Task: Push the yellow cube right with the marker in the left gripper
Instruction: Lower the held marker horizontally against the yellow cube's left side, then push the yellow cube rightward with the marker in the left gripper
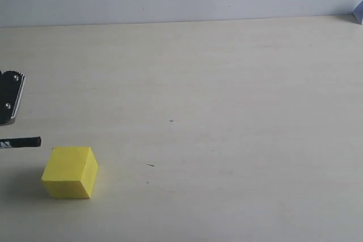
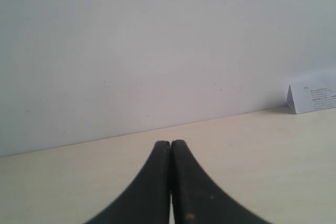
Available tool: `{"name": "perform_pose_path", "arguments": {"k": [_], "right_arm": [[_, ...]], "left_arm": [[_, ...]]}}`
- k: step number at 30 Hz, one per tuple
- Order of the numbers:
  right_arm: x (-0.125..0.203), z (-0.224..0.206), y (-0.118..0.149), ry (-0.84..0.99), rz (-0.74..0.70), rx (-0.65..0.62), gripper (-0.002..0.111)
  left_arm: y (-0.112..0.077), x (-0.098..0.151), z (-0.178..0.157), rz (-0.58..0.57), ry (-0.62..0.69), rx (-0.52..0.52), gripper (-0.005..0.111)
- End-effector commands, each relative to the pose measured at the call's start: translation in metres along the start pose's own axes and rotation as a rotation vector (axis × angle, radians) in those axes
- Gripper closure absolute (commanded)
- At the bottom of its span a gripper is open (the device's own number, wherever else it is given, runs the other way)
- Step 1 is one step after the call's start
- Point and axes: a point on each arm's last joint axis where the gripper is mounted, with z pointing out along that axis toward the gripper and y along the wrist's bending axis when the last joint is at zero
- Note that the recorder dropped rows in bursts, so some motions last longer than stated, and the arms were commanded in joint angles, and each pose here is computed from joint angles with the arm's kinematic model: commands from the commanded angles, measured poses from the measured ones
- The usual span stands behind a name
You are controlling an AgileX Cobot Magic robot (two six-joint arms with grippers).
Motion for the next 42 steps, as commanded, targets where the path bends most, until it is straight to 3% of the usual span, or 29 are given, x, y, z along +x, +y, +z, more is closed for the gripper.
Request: {"name": "perform_pose_path", "arguments": {"k": [1, 4, 8, 24, 29, 33, 40, 42], "right_arm": [[0.001, 0.000, 0.000, -0.006, -0.002, -0.003, 0.108], [0.001, 0.000, 0.000, -0.006, -0.002, -0.003, 0.108], [0.001, 0.000, 0.000, -0.006, -0.002, -0.003, 0.108], [0.001, 0.000, 0.000, -0.006, -0.002, -0.003, 0.108], [0.001, 0.000, 0.000, -0.006, -0.002, -0.003, 0.108], [0.001, 0.000, 0.000, -0.006, -0.002, -0.003, 0.108], [0.001, 0.000, 0.000, -0.006, -0.002, -0.003, 0.108], [0.001, 0.000, 0.000, -0.003, -0.002, -0.002, 0.108]], "left_arm": [[0.000, 0.011, 0.019, 0.007, 0.016, 0.023, 0.107], [-0.001, 0.015, 0.033, -0.062, 0.032, 0.081, 0.107], [-0.003, 0.011, 0.041, 0.035, 0.035, 0.135, 0.107], [-0.005, 0.002, 0.040, 0.043, -0.036, 0.157, 0.107], [-0.007, -0.023, 0.036, 0.115, -0.049, 0.125, 0.107], [-0.010, -0.057, 0.027, 0.183, -0.063, 0.077, 0.107], [-0.015, -0.021, 0.032, 0.094, 0.063, 0.204, 0.107], [-0.014, -0.023, 0.032, 0.090, 0.049, 0.189, 0.107]]}}
